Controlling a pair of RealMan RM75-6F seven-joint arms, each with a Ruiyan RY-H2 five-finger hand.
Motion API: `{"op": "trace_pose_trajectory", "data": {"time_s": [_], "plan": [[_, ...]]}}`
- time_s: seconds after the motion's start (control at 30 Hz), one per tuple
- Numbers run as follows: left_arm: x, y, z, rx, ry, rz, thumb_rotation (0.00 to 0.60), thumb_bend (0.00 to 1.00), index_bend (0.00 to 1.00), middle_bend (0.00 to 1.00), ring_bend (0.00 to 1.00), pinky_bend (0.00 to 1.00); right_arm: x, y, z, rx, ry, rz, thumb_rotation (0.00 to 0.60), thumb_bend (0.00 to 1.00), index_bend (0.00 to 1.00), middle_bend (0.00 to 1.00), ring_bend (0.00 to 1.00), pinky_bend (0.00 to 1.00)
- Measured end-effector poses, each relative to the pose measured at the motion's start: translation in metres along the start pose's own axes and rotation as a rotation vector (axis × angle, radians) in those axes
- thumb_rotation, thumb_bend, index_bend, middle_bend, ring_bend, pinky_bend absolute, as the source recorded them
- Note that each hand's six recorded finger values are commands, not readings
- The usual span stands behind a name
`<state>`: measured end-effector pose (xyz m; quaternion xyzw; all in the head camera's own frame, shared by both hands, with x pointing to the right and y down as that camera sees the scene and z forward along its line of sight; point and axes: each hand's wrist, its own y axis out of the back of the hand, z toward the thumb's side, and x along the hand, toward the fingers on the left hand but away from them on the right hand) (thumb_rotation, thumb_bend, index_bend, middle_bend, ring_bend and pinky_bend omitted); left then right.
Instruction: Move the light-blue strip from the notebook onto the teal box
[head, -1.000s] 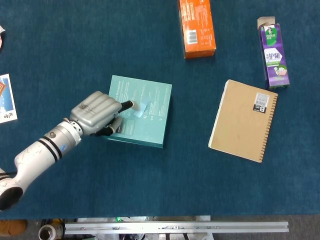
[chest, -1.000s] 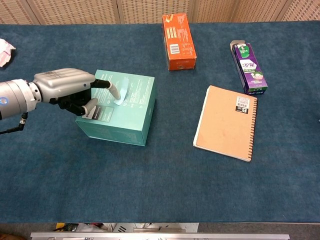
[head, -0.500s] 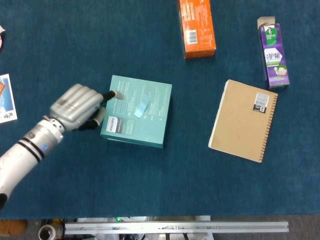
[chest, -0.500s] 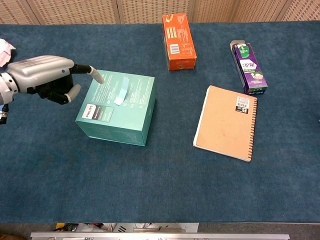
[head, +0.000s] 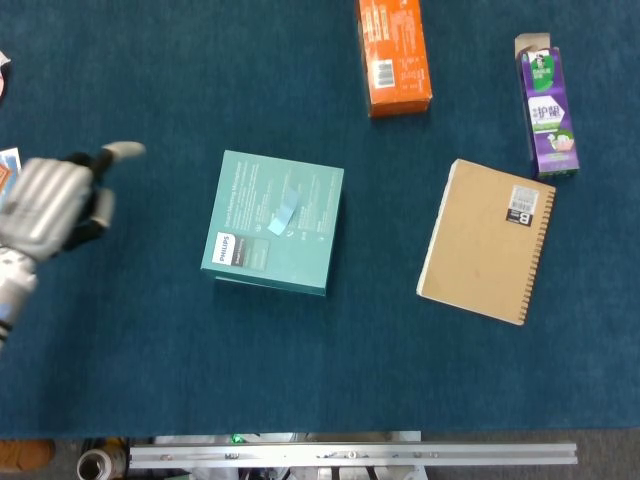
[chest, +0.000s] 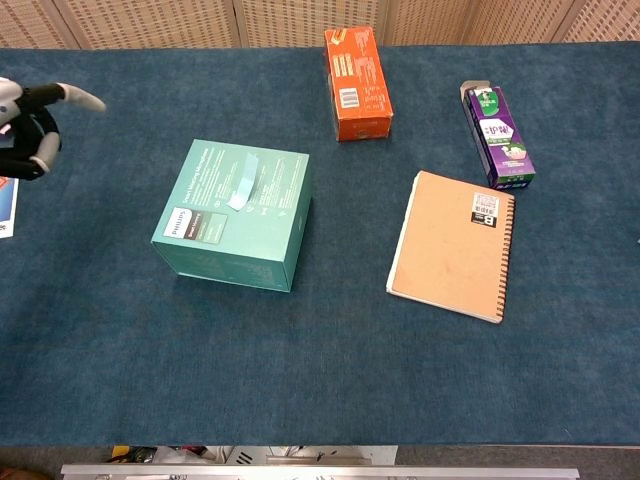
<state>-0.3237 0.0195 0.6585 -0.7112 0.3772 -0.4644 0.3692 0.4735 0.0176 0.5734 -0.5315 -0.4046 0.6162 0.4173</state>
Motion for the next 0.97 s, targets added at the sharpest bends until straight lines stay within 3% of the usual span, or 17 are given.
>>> {"op": "trace_pose_trajectory", "data": {"time_s": [0.13,0.3,0.5,0.97], "plan": [[-0.023,0.005,-0.025,-0.004,0.068,0.077,0.599,0.38,0.16,0.28,0.23,0.34,0.009,-0.003,-0.008,0.001,0.002,-0.011,0.600,0.18,0.33,0.45,0.41,0.59],[-0.063,0.009,-0.053,0.008,0.168,0.153,0.600,0.38,0.16,0.28,0.23,0.32,0.019,-0.005,-0.014,0.030,0.035,-0.062,0.600,0.14,0.32,0.44,0.39,0.57],[-0.099,0.015,-0.070,0.024,0.249,0.193,0.600,0.38,0.16,0.28,0.23,0.32,0.036,-0.013,-0.025,0.001,0.041,-0.099,0.600,0.10,0.32,0.44,0.39,0.57],[-0.120,0.015,-0.065,0.000,0.250,0.229,0.600,0.38,0.16,0.28,0.23,0.32,0.046,-0.019,-0.020,-0.041,0.067,-0.077,0.600,0.10,0.32,0.44,0.39,0.57]]}}
